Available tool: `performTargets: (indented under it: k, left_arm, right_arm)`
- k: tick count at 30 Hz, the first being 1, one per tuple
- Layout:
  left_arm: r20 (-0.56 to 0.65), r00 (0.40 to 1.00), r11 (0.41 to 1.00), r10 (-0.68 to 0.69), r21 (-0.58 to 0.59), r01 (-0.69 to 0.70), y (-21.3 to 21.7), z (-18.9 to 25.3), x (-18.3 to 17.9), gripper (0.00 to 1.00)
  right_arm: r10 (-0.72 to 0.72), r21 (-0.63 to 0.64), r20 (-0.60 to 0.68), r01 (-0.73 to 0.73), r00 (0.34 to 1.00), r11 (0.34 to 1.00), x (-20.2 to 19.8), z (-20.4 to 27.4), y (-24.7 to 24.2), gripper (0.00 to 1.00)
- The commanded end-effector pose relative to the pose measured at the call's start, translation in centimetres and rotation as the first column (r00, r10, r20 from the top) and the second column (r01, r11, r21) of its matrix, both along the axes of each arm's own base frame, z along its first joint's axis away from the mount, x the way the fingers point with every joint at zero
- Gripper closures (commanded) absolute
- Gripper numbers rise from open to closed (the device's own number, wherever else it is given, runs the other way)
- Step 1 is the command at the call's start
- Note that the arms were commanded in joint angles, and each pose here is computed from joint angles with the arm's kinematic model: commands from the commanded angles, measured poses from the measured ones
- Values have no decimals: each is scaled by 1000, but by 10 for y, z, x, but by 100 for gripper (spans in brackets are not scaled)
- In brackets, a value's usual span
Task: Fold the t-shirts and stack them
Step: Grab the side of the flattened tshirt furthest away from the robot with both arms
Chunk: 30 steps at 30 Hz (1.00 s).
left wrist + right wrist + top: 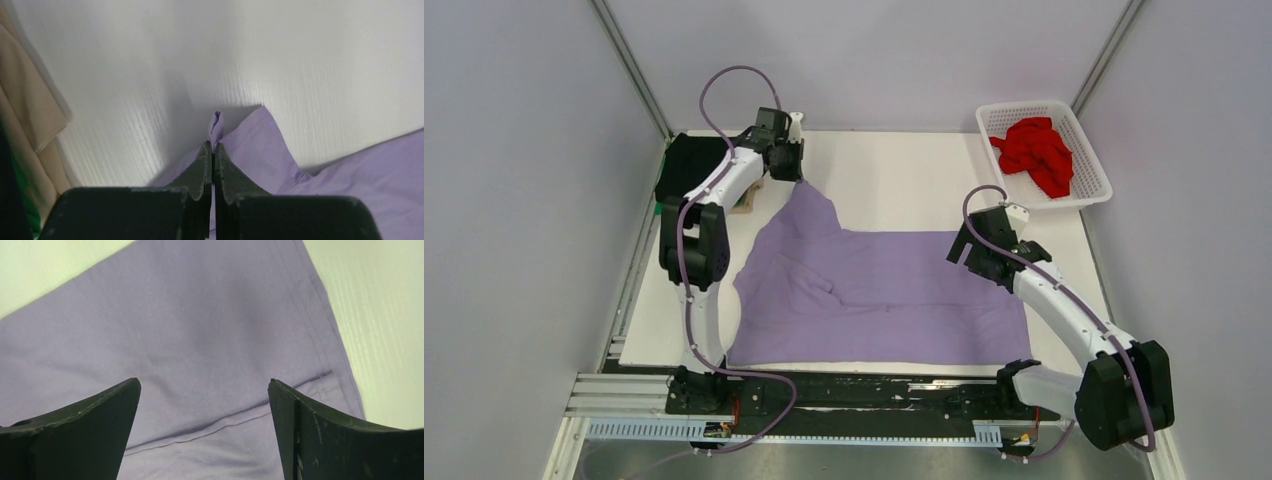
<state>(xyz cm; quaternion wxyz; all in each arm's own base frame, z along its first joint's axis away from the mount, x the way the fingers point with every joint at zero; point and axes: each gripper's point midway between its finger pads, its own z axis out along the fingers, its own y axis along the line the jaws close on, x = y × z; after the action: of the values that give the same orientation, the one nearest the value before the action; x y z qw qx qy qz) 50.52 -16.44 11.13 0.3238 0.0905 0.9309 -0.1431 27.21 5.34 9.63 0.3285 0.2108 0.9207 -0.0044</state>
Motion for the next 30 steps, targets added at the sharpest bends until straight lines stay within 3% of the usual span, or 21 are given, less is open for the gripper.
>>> performTargets:
  k: [1,10,14,20,30]
  left_arm:
    - [82,995,995,-49,93,41,7,14,26,100]
    - [16,986,986,-167,29,166,-15,-12,23,100]
    - [2,986,986,-164,22,164,-16,-15,21,100]
    - [16,988,988,-155,25,154,-14,-8,18,100]
    - [-11,988,988,-153,31,153,-12,-15,15,100]
  right_arm:
    - [-50,-39,100,54,994,998,31,25,-8,0]
    - [-112,-58,24,114,993,992,79,15,-26,0]
    - [-212,-40,-75,210,974,977,109,-6,-40,1]
    - [-342,-150,-172,319,924,936,139,-34,-56,2]
    - [-415,-240,-244,360,876,901,150,-69,-63,11]
